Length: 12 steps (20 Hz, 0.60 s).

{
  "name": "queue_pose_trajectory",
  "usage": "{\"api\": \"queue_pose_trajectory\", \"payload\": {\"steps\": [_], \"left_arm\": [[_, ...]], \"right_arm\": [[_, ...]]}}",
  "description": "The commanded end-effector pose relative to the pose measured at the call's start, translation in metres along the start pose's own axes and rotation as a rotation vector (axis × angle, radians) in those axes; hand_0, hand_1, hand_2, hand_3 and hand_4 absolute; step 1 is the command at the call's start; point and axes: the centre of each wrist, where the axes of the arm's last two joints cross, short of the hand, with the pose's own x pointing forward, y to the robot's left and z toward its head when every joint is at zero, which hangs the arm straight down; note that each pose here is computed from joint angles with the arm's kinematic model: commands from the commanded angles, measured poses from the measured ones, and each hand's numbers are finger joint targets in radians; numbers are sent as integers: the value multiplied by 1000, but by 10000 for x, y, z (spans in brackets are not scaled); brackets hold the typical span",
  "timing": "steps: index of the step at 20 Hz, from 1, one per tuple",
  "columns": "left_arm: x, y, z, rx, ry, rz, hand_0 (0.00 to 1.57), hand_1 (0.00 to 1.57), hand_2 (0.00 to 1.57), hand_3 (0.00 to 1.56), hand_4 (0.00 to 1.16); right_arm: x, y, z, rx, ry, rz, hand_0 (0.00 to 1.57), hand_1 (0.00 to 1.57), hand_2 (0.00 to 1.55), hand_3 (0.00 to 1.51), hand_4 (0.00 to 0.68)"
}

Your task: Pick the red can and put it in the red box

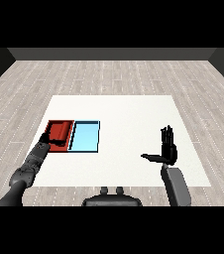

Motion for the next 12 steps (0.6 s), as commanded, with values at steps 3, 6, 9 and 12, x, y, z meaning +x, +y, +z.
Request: {"api": "queue_pose_trajectory", "payload": {"steps": [3,6,9,12], "left_arm": [[100,150,-27,166,-149,258,0,0,0,0,0],[169,168,-11,218,-351,508,0,0,0,0,0],[494,82,58,200,-611,707,0,0,0,0,0],[812,-5,169,161,-837,802,0,0,0,0,0]], "right_arm": [[128,-29,-1,6,-35,-7,0,0,0,0,0],[4,29,-42,29,-23,-16,0,0,0,0,0],[42,-77,-71,27,-11,-33,0,0,0,0,0],[95,52,-129,49,-27,-44,0,0,0,0,0]]}}
